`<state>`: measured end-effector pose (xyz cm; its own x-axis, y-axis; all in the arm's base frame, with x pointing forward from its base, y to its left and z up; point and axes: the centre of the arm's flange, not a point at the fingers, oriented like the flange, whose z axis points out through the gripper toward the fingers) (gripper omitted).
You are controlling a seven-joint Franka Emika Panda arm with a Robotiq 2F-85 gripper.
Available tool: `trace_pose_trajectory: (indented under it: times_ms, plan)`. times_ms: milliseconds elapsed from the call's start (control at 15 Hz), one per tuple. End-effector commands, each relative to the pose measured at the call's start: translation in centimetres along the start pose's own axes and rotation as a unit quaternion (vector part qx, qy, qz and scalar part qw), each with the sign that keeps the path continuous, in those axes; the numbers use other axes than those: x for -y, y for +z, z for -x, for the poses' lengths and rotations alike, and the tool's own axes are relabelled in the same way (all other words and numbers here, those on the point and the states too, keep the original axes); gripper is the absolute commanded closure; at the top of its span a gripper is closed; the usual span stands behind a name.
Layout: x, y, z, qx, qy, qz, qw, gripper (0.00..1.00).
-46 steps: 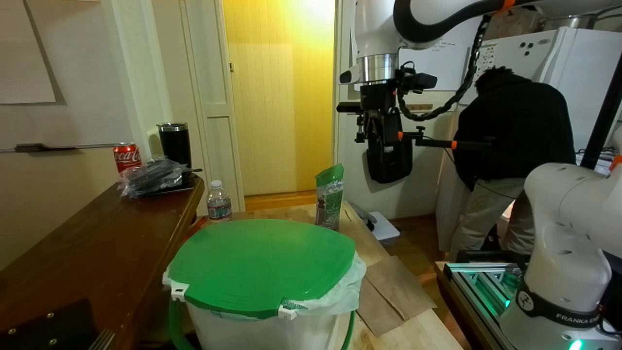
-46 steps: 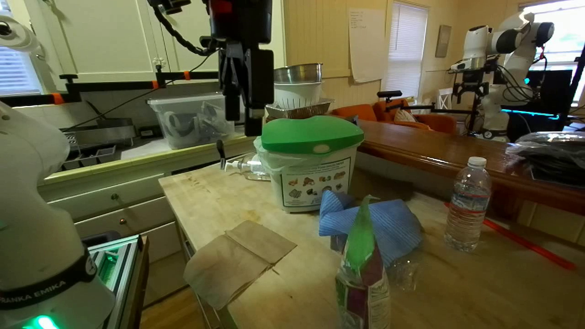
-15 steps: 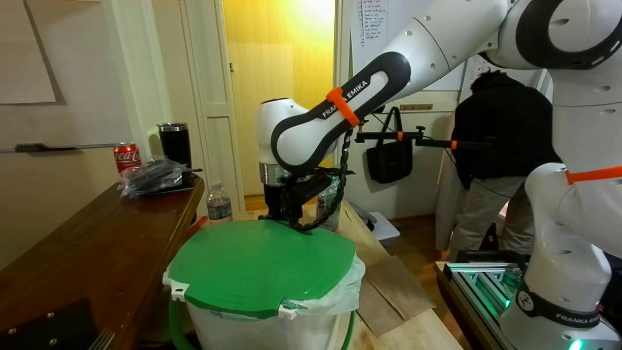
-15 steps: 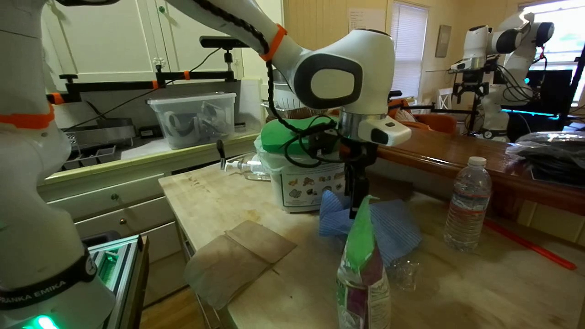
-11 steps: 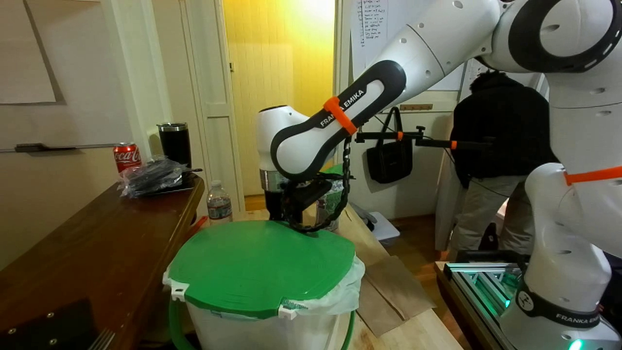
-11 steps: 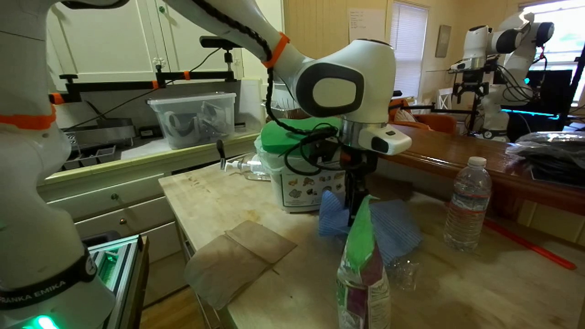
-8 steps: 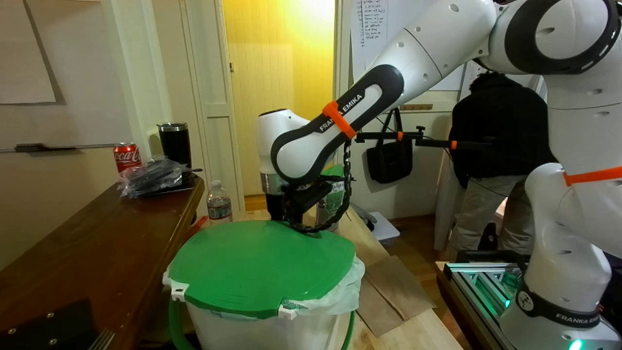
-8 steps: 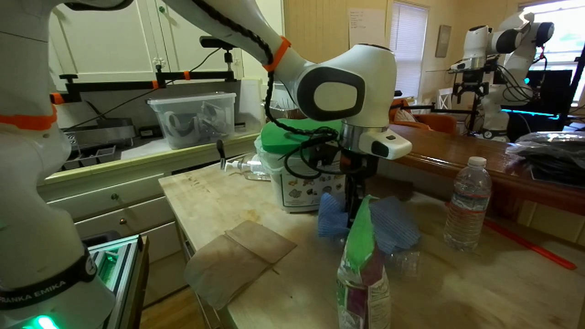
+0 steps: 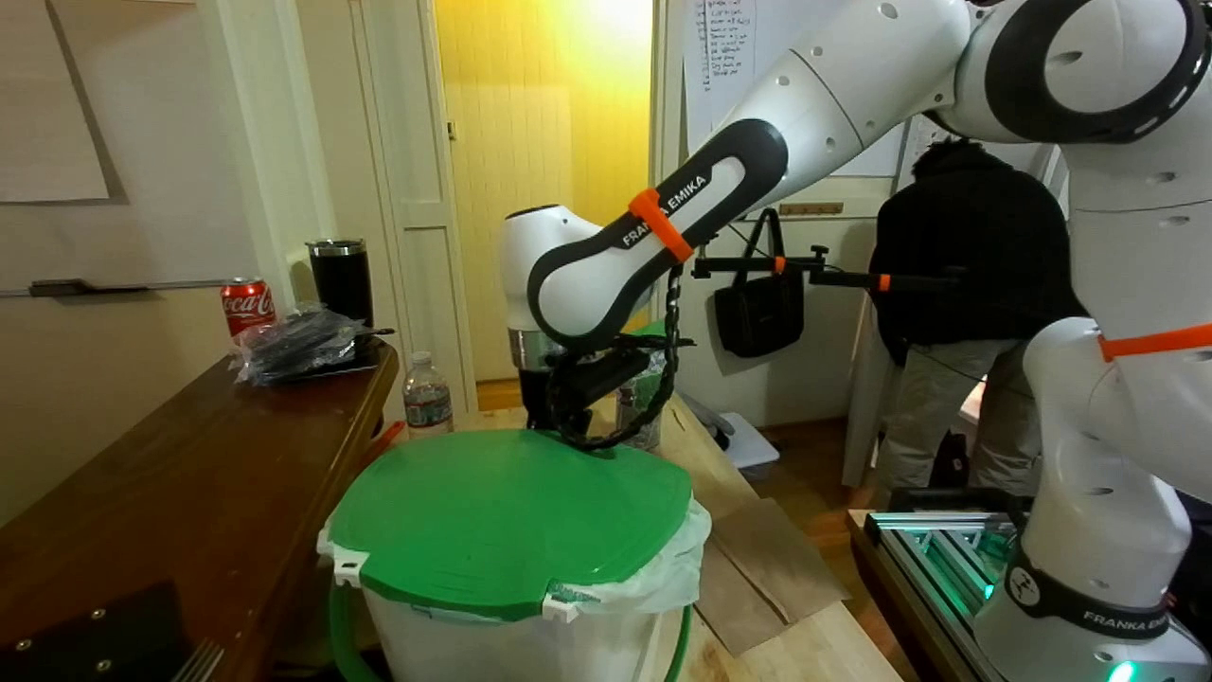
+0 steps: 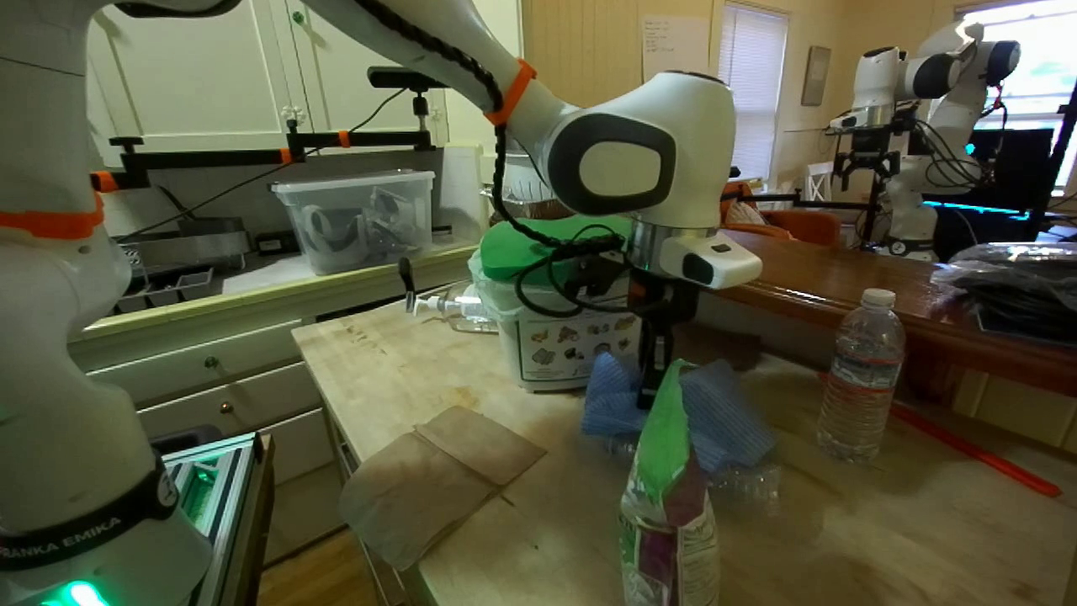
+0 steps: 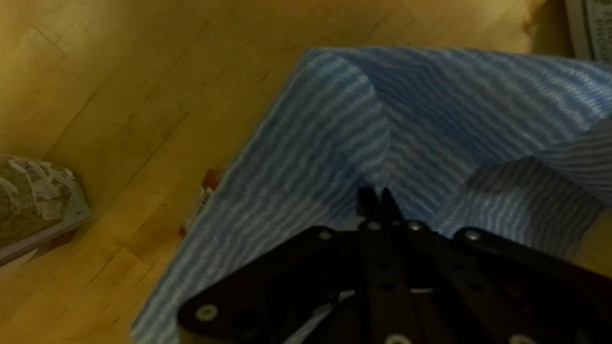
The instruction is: Move the blue paper towel to the left
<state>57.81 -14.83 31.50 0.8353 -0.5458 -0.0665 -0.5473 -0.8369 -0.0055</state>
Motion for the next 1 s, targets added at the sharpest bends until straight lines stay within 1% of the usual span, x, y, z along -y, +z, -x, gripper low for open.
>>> trace_pose_trajectory:
  times_ms: [0, 133, 267, 400, 467, 600, 733, 867, 933]
  plan:
    - [-1.5, -4.8, 0.4, 0.025, 0.039, -0.039, 0.9982, 1.0]
    - [-2.6, -8.4, 0.6, 0.029, 0.049, -0.071, 0.9958, 1.0]
    - [-3.2, -13.3, 0.9, 0.01, 0.048, -0.112, 0.9925, 1.0]
    - [-3.4, -18.6, 1.2, -0.034, 0.046, -0.146, 0.9877, 1.0]
    - [-3.5, -21.5, 1.5, -0.065, 0.047, -0.155, 0.9846, 1.0]
    - [-3.6, -26.9, 2.7, -0.112, 0.036, -0.182, 0.9763, 1.0]
    - [-2.8, -31.7, 5.0, -0.157, -0.007, -0.207, 0.9655, 1.0]
    - [-1.2, -35.9, 7.7, -0.198, -0.051, -0.213, 0.9553, 1.0]
    - [-0.2, -38.1, 9.5, -0.215, -0.076, -0.215, 0.9496, 1.0]
